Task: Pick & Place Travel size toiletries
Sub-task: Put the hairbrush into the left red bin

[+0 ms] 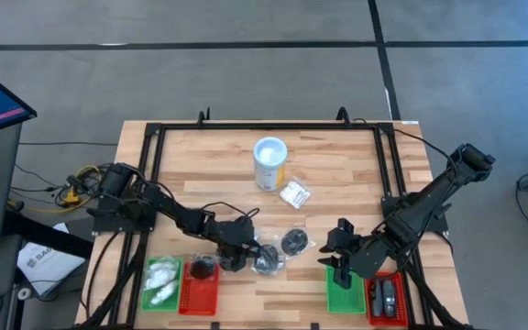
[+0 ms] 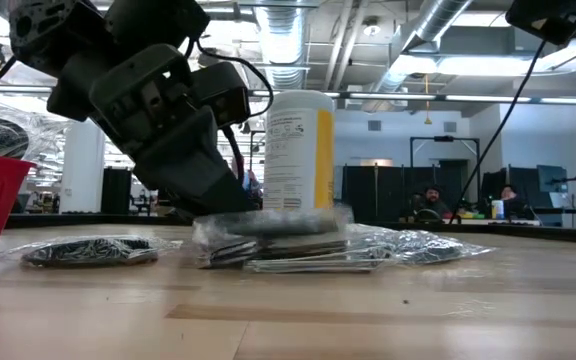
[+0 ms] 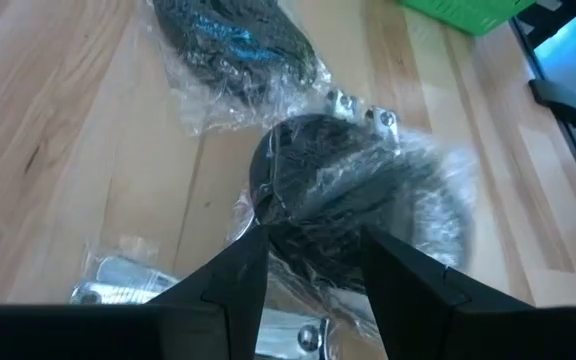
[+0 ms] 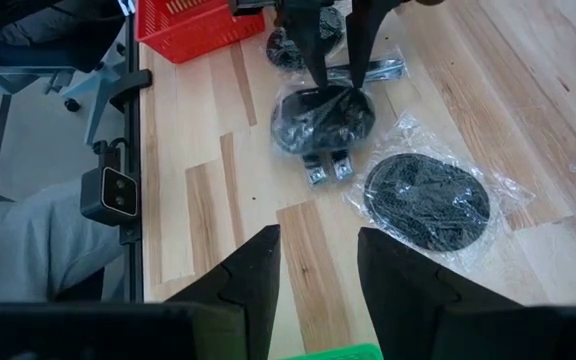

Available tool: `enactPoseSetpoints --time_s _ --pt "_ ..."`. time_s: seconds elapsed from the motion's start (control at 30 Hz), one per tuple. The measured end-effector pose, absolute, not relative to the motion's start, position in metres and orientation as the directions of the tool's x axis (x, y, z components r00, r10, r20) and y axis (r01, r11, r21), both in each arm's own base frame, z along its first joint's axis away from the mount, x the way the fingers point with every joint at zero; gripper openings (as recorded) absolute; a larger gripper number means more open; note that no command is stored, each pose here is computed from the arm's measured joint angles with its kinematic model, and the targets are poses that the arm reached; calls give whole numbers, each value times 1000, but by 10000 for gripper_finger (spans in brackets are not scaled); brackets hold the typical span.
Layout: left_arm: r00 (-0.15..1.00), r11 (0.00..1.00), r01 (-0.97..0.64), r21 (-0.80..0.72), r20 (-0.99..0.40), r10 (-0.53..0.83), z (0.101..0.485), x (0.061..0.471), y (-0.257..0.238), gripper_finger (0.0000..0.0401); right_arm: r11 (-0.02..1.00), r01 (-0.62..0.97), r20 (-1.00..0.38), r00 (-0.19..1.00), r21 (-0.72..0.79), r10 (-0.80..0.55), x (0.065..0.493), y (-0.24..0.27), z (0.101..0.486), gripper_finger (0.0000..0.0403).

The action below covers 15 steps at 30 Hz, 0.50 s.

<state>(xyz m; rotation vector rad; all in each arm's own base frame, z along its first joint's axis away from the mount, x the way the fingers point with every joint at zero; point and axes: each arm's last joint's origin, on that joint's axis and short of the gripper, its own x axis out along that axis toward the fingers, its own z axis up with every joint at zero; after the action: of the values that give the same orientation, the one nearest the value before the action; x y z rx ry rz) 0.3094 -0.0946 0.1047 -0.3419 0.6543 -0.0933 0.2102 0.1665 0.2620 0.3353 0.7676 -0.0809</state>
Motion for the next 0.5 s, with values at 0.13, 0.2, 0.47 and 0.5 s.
enactPoseSetpoints --time_s 0.13,0.2,0.47,0.5 --pt "800 944 -6 -329 -569 -193 108 310 -94 153 944 193 -693 719 267 50 210 167 262 127" --pt "798 945 -5 -326 -571 -192 109 309 -94 153 944 193 -693 719 267 50 210 167 262 127" --pt "814 960 -24 -280 -563 -144 110 310 -93 153 944 193 -693 719 268 50 210 167 262 127" --pt "816 965 -19 -261 -562 -136 110 310 -92 153 944 193 -693 719 267 49 210 167 262 127"
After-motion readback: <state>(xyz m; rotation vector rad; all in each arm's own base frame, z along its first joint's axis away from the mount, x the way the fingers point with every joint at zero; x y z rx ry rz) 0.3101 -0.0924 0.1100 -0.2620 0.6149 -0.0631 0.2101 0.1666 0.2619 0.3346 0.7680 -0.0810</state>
